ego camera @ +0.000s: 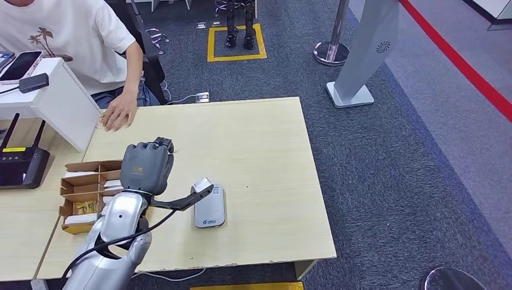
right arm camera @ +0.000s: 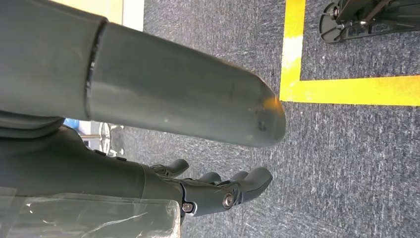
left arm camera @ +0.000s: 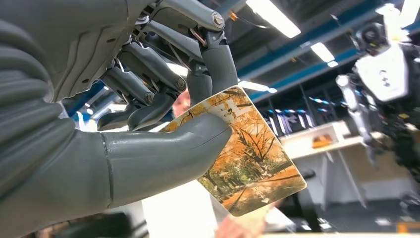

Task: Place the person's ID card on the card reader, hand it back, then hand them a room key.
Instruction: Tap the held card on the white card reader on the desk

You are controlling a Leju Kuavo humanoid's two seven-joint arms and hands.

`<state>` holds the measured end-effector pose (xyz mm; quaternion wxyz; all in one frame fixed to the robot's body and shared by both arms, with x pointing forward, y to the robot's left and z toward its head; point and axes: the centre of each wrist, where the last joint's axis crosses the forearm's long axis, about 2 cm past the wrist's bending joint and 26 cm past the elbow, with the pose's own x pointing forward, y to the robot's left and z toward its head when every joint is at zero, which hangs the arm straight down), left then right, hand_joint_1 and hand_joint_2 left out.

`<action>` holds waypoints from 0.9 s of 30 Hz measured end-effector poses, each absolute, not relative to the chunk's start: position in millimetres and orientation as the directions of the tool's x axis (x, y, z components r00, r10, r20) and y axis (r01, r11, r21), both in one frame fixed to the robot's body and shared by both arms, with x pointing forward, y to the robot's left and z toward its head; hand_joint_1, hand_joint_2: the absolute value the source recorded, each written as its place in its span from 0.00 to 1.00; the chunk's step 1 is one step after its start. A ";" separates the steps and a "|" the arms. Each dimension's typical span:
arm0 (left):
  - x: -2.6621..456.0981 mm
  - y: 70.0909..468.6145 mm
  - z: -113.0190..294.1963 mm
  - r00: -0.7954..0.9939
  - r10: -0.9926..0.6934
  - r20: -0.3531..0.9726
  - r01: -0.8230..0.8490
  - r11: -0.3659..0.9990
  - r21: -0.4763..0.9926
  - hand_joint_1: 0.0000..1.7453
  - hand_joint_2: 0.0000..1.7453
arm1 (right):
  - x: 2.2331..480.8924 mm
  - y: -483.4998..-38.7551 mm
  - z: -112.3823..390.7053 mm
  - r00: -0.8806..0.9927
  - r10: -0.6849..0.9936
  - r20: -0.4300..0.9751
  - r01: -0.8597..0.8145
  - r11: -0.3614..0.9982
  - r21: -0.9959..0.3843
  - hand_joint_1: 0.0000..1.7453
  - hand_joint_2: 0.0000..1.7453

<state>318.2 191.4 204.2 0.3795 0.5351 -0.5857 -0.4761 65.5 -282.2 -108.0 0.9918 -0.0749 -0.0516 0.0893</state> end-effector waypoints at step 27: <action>294.2 150.2 146.0 -0.203 -0.969 0.137 -0.011 0.143 0.990 1.00 1.00 | 66.5 -283.2 -107.8 0.978 0.191 0.081 -0.175 0.971 -0.164 0.00 0.00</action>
